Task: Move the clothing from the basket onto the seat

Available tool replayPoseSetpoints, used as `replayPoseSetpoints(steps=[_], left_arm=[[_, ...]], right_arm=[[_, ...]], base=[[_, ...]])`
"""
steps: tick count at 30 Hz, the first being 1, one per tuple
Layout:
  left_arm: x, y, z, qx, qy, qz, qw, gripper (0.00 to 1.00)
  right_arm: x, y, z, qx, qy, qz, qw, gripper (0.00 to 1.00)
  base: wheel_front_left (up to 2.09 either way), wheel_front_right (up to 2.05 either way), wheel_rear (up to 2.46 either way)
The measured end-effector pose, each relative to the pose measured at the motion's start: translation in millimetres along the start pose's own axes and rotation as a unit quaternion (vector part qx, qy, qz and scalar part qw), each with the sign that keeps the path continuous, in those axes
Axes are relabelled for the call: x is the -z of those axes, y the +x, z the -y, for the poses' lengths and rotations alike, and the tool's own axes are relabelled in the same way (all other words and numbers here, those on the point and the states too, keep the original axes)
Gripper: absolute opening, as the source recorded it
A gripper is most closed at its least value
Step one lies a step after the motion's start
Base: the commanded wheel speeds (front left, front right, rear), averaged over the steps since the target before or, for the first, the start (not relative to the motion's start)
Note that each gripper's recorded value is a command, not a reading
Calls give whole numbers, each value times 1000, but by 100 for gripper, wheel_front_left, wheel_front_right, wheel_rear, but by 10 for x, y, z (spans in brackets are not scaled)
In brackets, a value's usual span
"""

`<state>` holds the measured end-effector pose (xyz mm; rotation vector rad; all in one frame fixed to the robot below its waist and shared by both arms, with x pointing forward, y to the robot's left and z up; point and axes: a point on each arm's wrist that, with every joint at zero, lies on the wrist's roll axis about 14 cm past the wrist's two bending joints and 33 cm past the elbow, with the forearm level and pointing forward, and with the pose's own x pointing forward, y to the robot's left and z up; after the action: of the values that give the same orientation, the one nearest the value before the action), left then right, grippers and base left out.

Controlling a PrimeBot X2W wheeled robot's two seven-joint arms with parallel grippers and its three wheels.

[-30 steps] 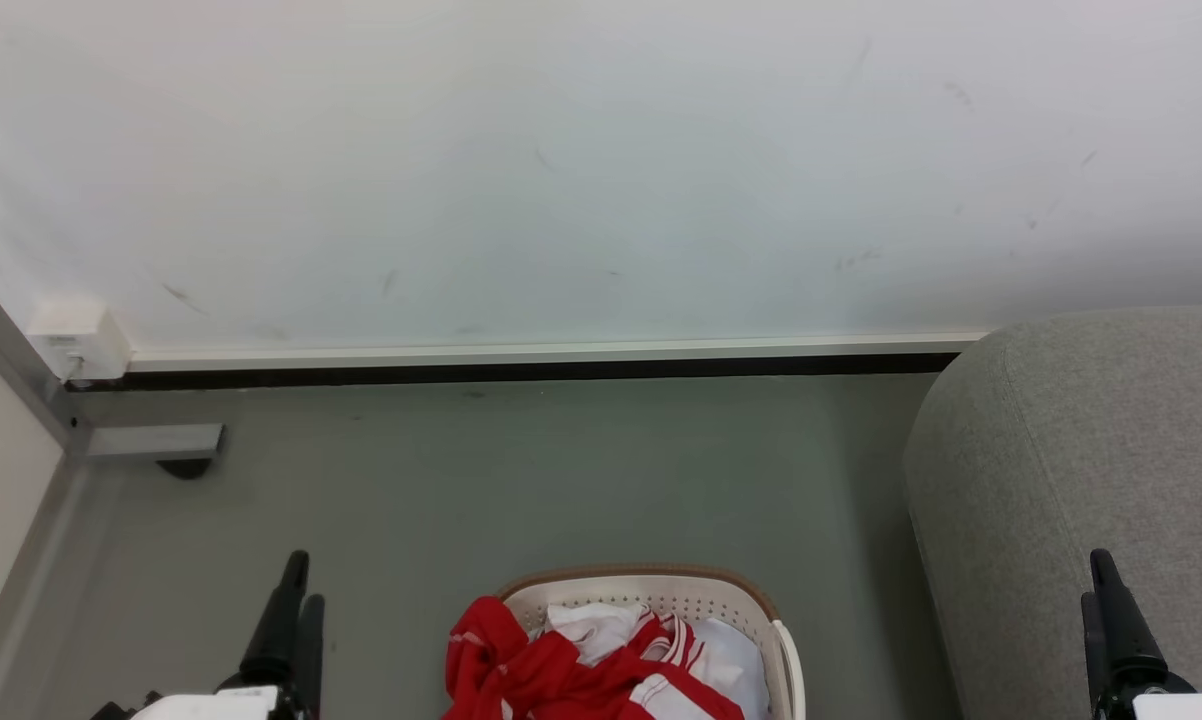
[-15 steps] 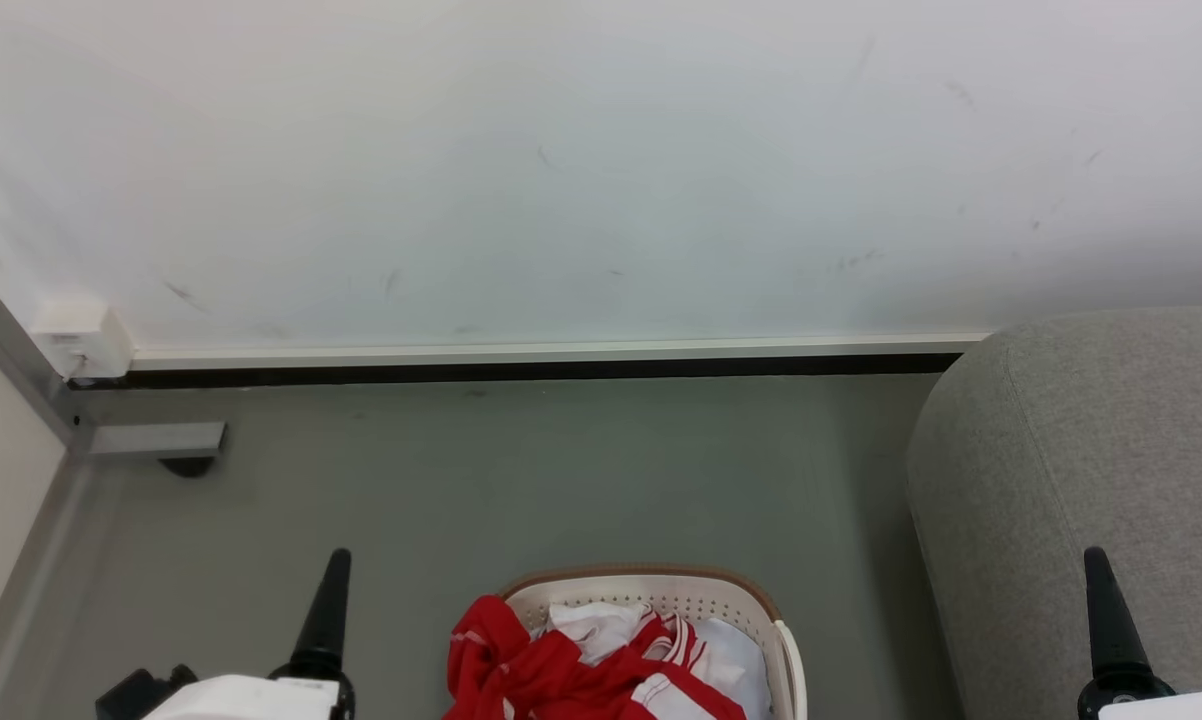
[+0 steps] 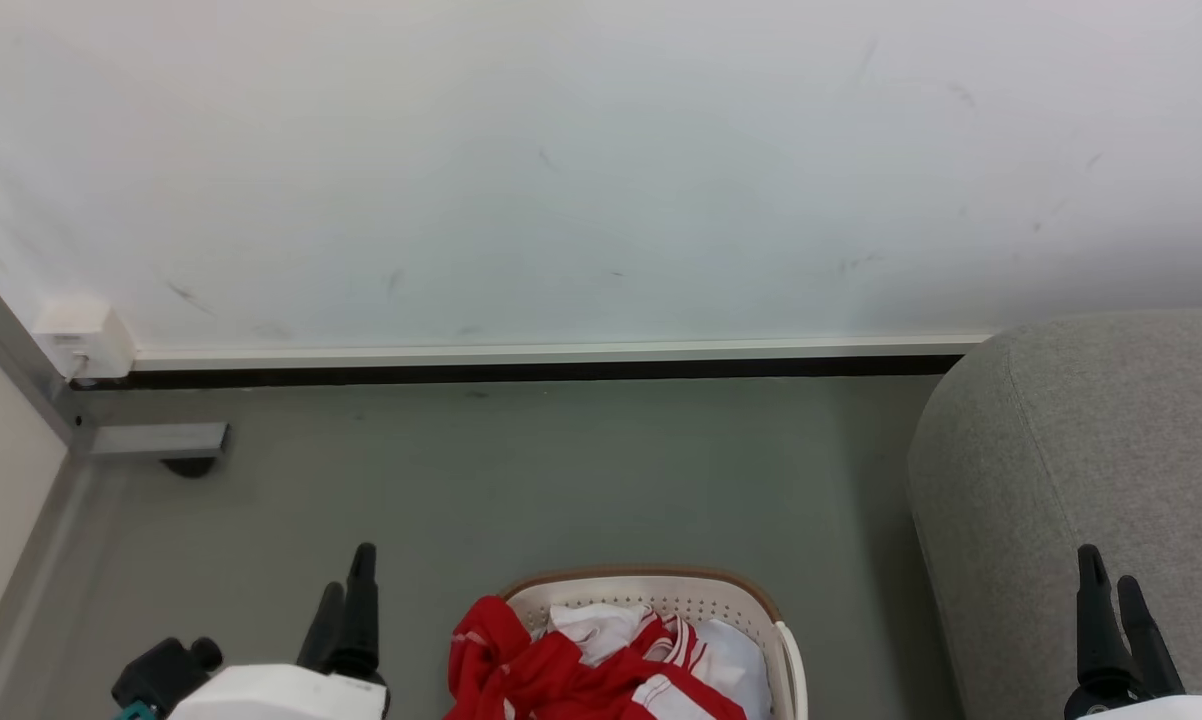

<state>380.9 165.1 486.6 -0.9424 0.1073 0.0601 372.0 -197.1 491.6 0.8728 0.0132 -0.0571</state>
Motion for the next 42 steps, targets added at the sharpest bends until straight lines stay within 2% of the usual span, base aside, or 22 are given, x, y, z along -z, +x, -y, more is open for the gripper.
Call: replayPoseSetpoints(steps=[12, 22, 42], left_arm=[[-41, -11, 99, 13, 103, 19, 994, 100], [-62, -24, 153, 22, 180, 36, 983, 100], [-42, -43, 231, 41, 289, 54, 955, 100]], right_arm=[[20, -10, -45, -11, -87, 2, 996, 100], [24, -7, -88, -22, -143, 7, 989, 100], [27, -39, -82, -31, -236, 13, 971, 100]], base=[[0, 0, 0], [0, 0, 0], [0, 0, 0]])
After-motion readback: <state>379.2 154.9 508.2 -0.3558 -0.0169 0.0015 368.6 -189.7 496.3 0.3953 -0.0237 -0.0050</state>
